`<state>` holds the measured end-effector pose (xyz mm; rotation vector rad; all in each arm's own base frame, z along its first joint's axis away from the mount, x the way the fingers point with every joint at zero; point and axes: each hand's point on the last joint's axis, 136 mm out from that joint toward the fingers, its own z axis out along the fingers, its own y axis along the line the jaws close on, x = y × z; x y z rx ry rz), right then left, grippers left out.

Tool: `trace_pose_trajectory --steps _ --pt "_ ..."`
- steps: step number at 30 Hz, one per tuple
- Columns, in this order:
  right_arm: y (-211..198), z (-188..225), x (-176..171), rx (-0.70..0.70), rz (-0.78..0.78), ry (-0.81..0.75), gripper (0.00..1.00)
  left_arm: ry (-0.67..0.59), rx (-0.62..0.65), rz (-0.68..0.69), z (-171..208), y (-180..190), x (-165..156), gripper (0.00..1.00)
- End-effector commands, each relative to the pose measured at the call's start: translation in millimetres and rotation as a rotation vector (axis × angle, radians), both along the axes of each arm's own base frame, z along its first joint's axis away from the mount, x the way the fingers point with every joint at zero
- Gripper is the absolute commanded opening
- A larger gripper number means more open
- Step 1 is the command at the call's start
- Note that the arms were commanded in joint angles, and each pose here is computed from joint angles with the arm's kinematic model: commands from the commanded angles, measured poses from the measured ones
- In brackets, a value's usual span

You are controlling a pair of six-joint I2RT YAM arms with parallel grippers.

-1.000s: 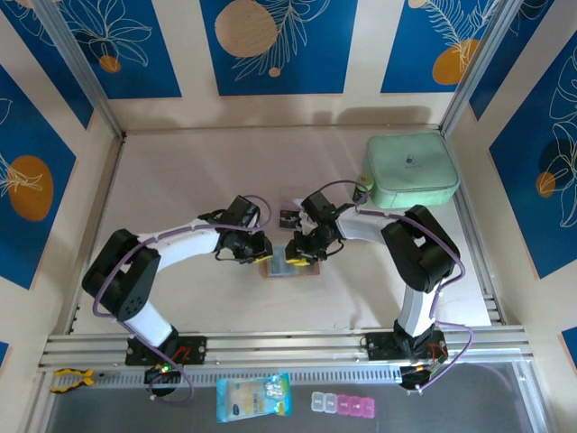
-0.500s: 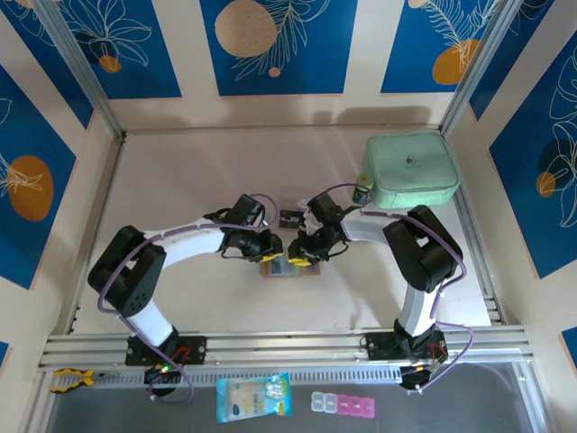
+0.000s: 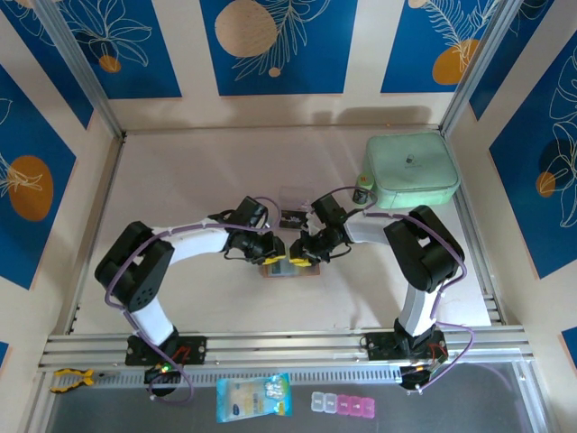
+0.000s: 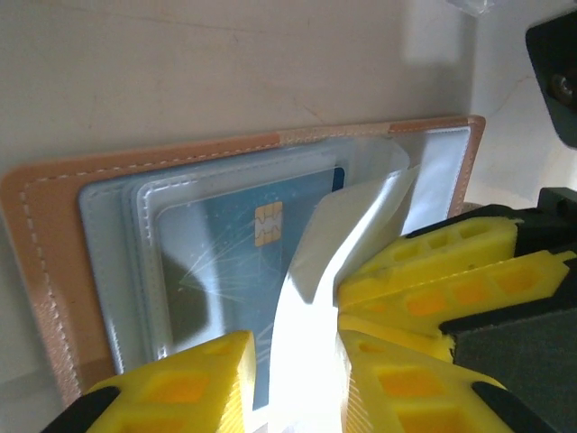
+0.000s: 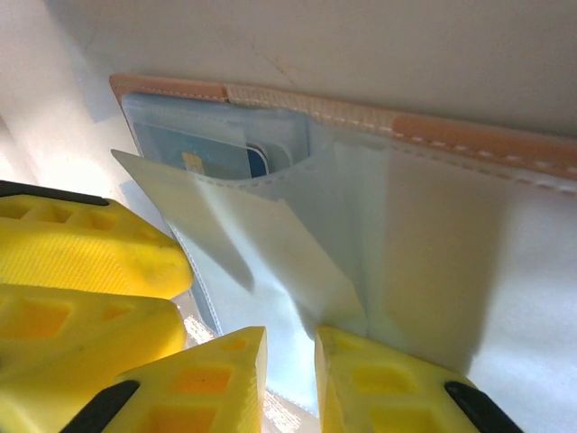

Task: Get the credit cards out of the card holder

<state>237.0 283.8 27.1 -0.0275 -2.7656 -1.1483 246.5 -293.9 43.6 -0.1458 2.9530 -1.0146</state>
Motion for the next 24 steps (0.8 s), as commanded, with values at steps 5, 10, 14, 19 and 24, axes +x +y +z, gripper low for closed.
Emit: trace_pose_trajectory --steps 5,10,14,19,24 --pt "0.7 8.9 -4.4 0.042 -0.005 0.016 0.21 0.009 -0.036 -0.015 3.5 -12.9 0.5 0.25" --pt "0.5 11.1 -4.0 0.045 -0.008 0.012 0.21 0.01 -0.039 -0.014 4.3 -13.7 0.4 0.23" --pt "1.4 18.4 -2.4 0.057 -0.01 -0.005 0.21 0.002 -0.042 -0.016 8.5 -14.4 1.3 0.22" --pt "-1.8 32.9 2.2 0.059 -0.024 -0.044 0.21 -0.01 -0.048 -0.017 15.6 -15.4 3.2 0.22" --pt "-8.0 46.6 7.1 0.053 -0.044 -0.082 0.21 -0.017 -0.063 -0.03 24.3 -21.0 5.0 0.23"
